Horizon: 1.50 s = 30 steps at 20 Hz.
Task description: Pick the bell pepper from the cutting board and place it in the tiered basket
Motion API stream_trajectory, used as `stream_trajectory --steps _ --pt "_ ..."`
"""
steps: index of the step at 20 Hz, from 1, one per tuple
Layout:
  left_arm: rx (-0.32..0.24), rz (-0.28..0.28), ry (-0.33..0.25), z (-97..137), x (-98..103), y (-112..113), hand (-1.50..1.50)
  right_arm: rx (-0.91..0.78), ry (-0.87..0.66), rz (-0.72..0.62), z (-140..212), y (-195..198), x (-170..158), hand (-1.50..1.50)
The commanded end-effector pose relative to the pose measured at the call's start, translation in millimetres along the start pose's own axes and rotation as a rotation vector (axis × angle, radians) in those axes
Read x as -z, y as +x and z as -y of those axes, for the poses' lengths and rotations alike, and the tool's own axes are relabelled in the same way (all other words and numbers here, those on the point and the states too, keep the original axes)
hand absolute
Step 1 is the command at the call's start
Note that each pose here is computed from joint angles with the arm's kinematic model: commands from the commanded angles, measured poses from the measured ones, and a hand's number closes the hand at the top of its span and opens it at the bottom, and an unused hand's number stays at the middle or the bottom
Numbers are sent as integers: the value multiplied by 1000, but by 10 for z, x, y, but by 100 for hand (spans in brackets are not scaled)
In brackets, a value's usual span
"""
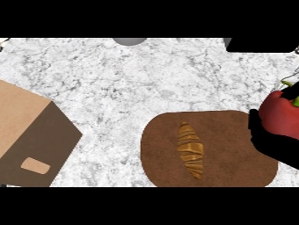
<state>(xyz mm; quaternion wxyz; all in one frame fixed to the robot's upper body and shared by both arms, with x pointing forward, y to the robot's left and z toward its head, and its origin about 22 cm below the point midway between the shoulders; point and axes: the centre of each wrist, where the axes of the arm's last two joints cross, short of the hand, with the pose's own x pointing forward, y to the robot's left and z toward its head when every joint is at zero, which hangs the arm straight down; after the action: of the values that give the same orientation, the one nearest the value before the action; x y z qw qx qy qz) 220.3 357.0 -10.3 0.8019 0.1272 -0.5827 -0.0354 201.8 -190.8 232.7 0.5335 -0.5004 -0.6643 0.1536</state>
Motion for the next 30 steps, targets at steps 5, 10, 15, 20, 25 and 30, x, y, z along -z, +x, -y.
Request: stream_trajectory --steps 5,10,15,20,25,30 --pt "14 -35 23 -149 61 22 0 227 7 -8 77 -570 885 150" --pt "3 -48 -4 41 73 -169 0 201 0 1 41 -613 1349 150" --pt "7 -38 -17 63 -10 -9 0 -423 17 122 196 -728 1406 150" --pt "9 -34 -2 3 28 0 0 -579 33 223 268 -819 1643 150" --pt "7 -47 -6 249 185 -125 0 -587 33 290 514 -981 1852 150" --pt "-4 -34 -4 38 56 11 0 -675 86 303 485 -1016 2114 150"
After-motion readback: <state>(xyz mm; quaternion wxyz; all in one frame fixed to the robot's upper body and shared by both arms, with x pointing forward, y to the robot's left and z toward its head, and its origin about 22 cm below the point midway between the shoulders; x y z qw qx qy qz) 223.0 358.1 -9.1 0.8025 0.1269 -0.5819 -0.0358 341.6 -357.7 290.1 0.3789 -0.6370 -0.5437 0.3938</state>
